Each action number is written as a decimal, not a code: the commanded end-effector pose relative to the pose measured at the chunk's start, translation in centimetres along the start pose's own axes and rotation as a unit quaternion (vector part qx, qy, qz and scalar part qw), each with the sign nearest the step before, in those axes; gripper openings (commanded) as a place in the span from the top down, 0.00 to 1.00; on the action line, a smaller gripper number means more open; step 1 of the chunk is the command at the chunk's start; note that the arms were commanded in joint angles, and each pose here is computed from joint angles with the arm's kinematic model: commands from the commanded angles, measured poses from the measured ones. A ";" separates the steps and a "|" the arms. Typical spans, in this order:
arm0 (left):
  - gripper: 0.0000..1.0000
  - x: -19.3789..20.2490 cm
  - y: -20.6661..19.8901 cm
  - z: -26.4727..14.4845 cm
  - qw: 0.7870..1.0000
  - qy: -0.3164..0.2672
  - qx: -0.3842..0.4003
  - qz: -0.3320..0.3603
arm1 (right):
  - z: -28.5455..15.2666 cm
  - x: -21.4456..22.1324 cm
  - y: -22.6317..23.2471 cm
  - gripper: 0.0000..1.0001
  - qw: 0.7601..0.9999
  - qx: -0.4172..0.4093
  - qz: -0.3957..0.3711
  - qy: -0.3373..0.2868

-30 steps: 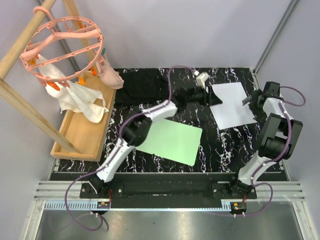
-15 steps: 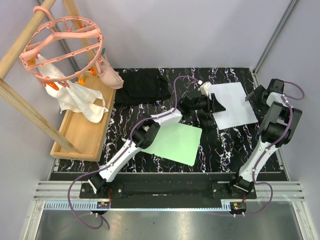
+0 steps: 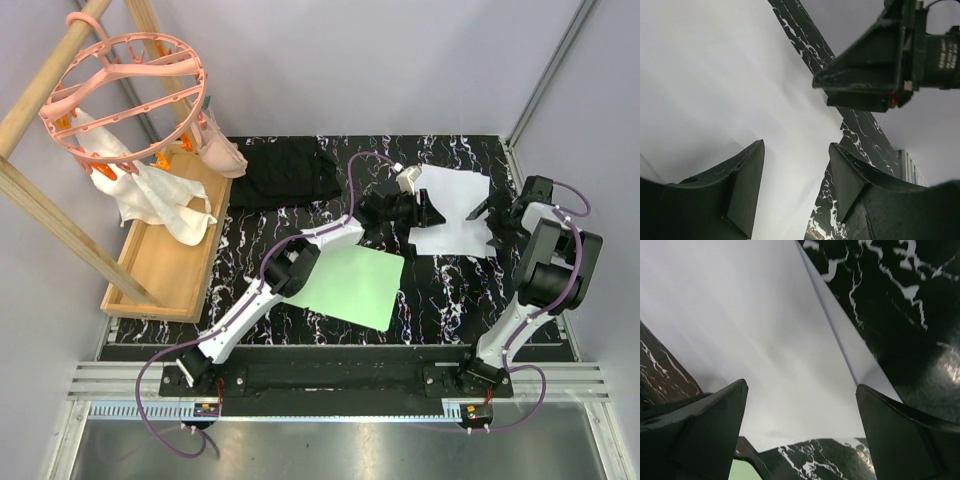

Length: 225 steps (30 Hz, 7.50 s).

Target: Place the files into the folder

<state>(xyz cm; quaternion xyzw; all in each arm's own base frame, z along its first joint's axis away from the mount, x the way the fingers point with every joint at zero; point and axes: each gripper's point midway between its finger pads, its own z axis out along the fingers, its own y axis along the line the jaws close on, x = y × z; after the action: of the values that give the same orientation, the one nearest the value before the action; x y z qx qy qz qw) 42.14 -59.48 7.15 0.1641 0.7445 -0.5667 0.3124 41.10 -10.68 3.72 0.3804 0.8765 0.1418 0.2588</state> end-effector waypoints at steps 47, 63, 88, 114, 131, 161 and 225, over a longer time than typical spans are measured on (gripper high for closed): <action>0.62 1.2 2.9 -0.8 0.989 0.003 -0.048 -0.137 | -3.4 0.2 7.7 0.10 0.978 -0.208 -0.005 -0.018; 0.62 1.2 2.8 -0.7 0.990 0.003 -0.041 -0.137 | -0.6 -2.4 8.1 0.14 0.971 -0.217 -0.097 -0.017; 0.18 -10.5 -17.9 -24.6 0.991 -0.044 -0.085 0.088 | -14.5 -1.0 19.1 1.00 0.965 -0.241 -0.092 -0.037; 0.13 3.1 -9.3 -42.7 0.960 -0.030 -0.278 0.030 | -22.0 14.6 19.2 1.00 0.904 -0.227 -0.356 -0.073; 0.09 -1.9 -11.0 -53.0 0.898 -0.215 -0.379 0.055 | -14.8 33.2 18.9 1.00 0.634 -0.007 -0.773 0.015; 0.15 1.0 1.2 -42.2 0.885 0.133 -0.442 0.060 | -13.5 32.1 11.1 0.02 0.969 -0.112 -0.200 0.091; 0.16 5.6 0.1 -41.3 0.900 0.124 -0.418 -0.012 | -7.1 20.4 14.5 0.00 0.941 -0.045 -0.334 0.026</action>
<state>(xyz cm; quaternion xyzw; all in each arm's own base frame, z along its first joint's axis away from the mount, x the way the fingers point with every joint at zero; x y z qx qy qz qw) 25.32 -24.56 10.70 0.0977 0.9344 -0.2579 0.2253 33.45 11.23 6.70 0.1202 0.9544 0.0603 0.2665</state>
